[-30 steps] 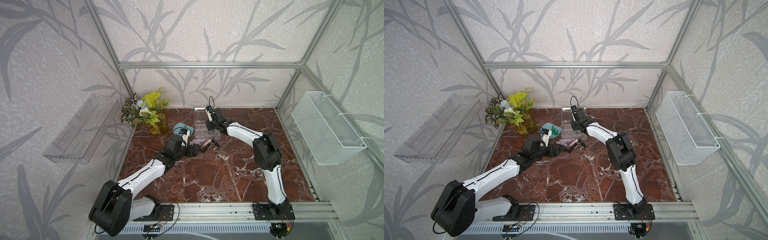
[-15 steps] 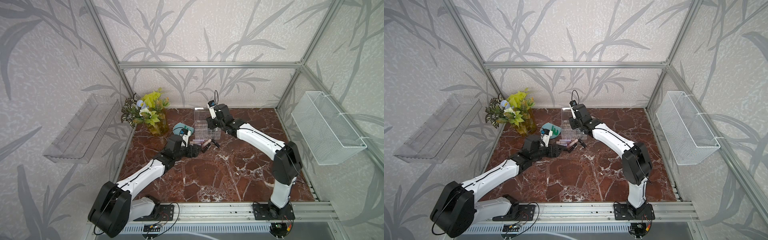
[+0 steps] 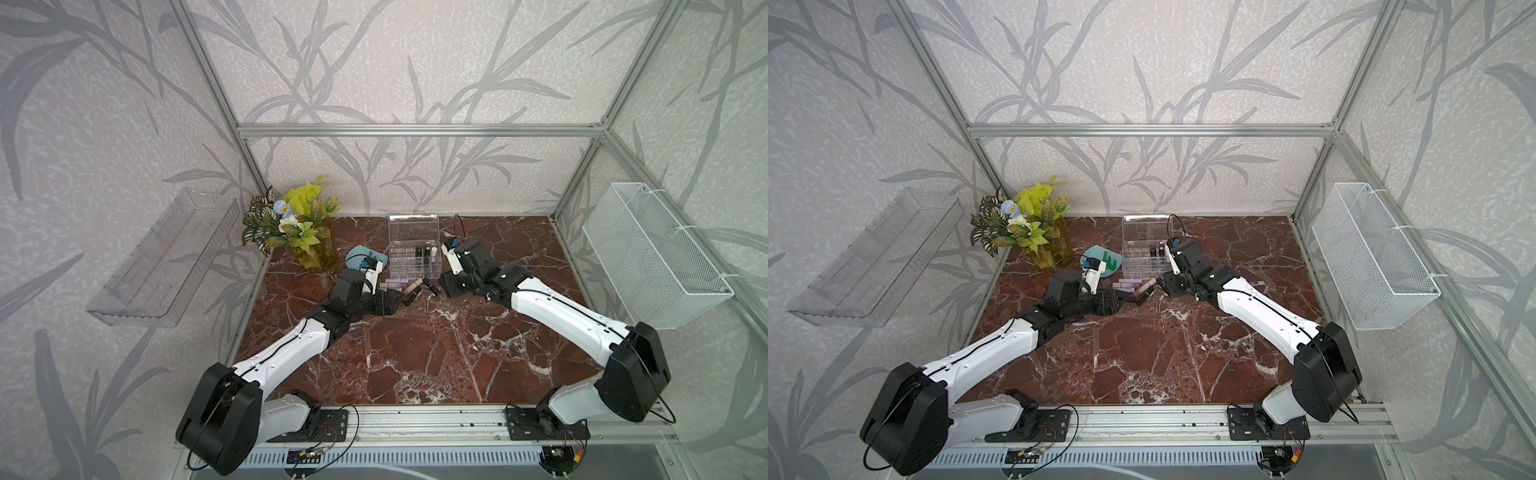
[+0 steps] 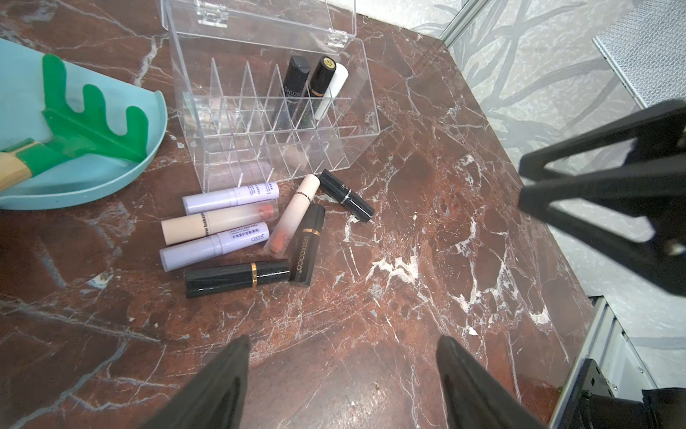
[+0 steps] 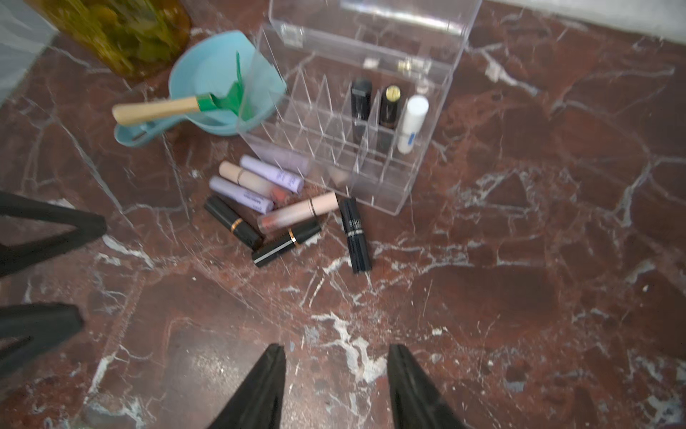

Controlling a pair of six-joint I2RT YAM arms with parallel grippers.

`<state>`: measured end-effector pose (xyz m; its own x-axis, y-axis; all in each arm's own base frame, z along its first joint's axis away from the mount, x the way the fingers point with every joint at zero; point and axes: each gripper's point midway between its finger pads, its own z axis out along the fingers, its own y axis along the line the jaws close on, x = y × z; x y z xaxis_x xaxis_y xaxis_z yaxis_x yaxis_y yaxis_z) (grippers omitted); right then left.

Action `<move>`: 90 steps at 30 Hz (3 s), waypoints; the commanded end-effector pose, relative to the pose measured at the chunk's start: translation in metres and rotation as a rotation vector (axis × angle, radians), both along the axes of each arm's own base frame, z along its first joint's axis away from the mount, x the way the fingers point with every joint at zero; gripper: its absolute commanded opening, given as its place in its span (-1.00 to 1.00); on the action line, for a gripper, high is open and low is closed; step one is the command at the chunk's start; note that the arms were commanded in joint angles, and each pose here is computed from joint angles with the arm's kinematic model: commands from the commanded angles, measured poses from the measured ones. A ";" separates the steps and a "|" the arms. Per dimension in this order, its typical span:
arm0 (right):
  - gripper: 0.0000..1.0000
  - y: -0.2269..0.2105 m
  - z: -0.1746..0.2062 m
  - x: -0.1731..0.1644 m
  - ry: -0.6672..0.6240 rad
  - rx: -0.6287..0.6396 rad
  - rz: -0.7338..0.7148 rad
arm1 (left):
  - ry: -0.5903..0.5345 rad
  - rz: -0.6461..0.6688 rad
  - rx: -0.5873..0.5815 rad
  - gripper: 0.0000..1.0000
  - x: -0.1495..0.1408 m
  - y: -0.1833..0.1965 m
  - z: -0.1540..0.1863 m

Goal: Arrange the lipsticks in the organizer
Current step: Pick up the lipstick at the center of the board.

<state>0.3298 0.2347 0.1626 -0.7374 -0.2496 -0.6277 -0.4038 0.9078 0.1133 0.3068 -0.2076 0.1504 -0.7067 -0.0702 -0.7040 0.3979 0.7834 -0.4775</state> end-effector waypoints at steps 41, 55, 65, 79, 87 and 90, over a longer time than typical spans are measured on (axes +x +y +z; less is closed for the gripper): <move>-0.06 0.020 -0.120 0.064 0.195 -0.121 0.001 | -0.053 0.056 0.052 0.56 0.035 -0.007 -0.019; -0.11 0.022 -0.141 0.069 0.232 -0.124 0.014 | -0.104 0.052 0.023 0.56 0.029 -0.005 0.019; -0.20 0.021 -0.150 0.062 0.250 -0.116 0.019 | -0.119 0.051 0.000 0.56 0.025 -0.004 0.033; -0.50 0.018 -0.142 0.046 0.254 -0.064 0.014 | -0.121 0.029 -0.047 0.56 0.021 -0.010 0.046; -0.56 0.009 -0.070 0.022 0.180 0.024 0.022 | -0.099 -0.041 -0.118 0.56 0.016 -0.026 0.060; -0.56 0.008 -0.029 0.004 0.145 0.123 0.045 | -0.082 -0.100 -0.161 0.76 0.012 -0.036 0.071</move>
